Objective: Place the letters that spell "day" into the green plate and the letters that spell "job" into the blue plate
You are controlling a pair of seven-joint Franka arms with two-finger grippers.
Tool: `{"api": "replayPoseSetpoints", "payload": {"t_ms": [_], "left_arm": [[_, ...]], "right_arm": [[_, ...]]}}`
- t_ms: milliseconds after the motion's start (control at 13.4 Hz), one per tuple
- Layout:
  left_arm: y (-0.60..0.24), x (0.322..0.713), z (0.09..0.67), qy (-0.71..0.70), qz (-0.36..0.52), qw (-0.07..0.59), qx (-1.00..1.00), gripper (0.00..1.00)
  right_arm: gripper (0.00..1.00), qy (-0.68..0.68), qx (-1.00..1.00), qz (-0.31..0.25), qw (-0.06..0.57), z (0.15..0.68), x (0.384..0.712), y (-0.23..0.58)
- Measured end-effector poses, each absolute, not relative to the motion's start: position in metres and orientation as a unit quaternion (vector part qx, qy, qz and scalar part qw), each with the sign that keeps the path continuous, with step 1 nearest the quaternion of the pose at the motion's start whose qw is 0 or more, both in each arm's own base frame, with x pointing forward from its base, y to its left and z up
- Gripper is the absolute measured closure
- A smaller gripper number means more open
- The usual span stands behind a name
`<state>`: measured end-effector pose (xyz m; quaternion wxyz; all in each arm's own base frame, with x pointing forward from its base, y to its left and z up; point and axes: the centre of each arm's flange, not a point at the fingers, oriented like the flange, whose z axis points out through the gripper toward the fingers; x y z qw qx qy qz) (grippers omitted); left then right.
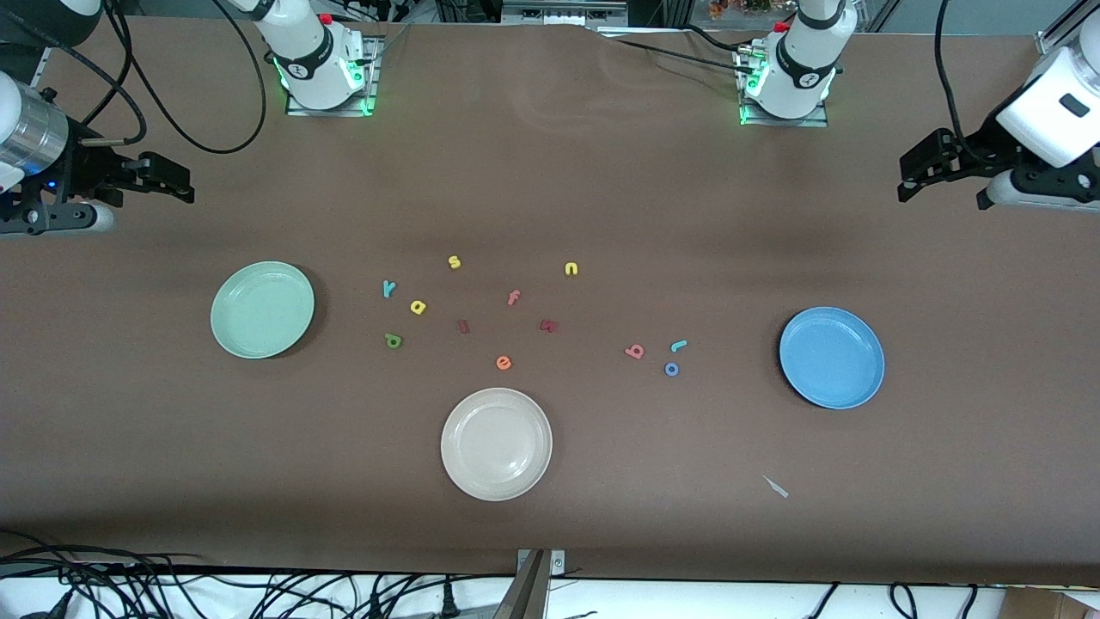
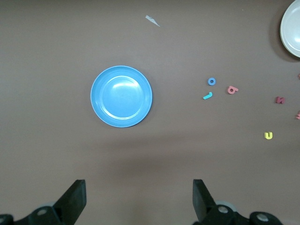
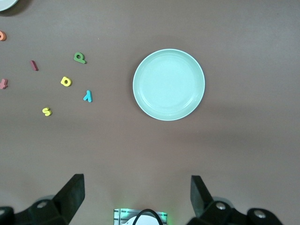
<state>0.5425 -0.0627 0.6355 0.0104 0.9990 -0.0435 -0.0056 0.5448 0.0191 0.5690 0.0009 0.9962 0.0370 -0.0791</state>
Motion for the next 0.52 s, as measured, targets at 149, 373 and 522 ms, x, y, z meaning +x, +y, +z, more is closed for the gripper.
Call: {"api": "replayPoseSetpoints", "payload": {"t_ms": [149,373,522], "left_arm": [[-0.0620,0.5431,0.6350,-0.043,-0.006,0.010,0.999,0.00],[-0.0573,0.5437,0.6355,-0.039,-0.005,0.010,0.999,0.00],[-0.0554,0.5440,0.6356,-0.037,-0.005,0.011,0.999,0.00]], "right_arm": [[0.00,0.037,0.996,-0.079,0.001,0.5690,0.5448,0.0190],[0.00,0.037,0.996,-0.079,0.001,0.5690,0.5448,0.0190],[0.00,0.037,0.996,-0.079,0.001,0.5690,0.5448,0.0190]]}}
